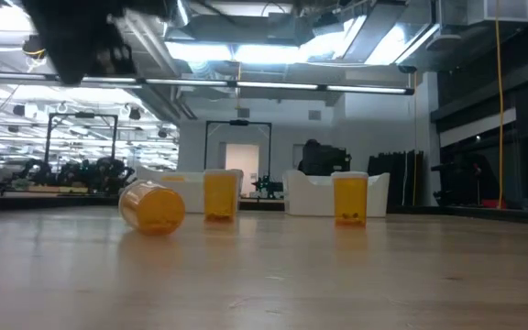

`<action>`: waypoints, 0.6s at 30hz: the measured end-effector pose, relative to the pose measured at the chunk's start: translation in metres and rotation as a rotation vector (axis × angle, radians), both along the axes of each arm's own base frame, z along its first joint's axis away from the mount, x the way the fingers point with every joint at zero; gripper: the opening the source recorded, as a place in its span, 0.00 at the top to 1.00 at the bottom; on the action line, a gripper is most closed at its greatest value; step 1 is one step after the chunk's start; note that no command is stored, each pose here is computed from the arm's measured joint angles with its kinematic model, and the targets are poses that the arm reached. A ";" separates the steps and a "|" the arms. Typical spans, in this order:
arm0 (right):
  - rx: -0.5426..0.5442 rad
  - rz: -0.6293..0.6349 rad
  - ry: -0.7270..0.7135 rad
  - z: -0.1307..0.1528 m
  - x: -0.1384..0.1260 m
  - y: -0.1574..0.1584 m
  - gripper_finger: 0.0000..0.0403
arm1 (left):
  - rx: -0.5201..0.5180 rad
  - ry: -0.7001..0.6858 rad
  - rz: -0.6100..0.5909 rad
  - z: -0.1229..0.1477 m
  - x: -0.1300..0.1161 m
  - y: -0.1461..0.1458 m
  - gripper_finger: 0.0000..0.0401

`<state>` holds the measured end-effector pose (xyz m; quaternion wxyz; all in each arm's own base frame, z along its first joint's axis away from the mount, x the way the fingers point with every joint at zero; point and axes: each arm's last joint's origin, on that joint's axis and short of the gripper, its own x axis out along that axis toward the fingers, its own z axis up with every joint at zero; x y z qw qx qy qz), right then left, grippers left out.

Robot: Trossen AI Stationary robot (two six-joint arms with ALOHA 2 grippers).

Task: Pick and place medicine bottles into bin by pill shape (circle, oval)
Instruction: Put the orange pill bottle into the left white bin, then put the bottom left large orange pill bottle into the left white bin

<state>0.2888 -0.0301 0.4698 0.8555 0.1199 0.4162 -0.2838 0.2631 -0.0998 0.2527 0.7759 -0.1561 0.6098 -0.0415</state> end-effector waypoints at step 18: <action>0.193 0.180 -0.117 -0.115 0.075 0.107 0.44 | 0.217 -0.347 -0.072 0.063 -0.083 0.064 1.00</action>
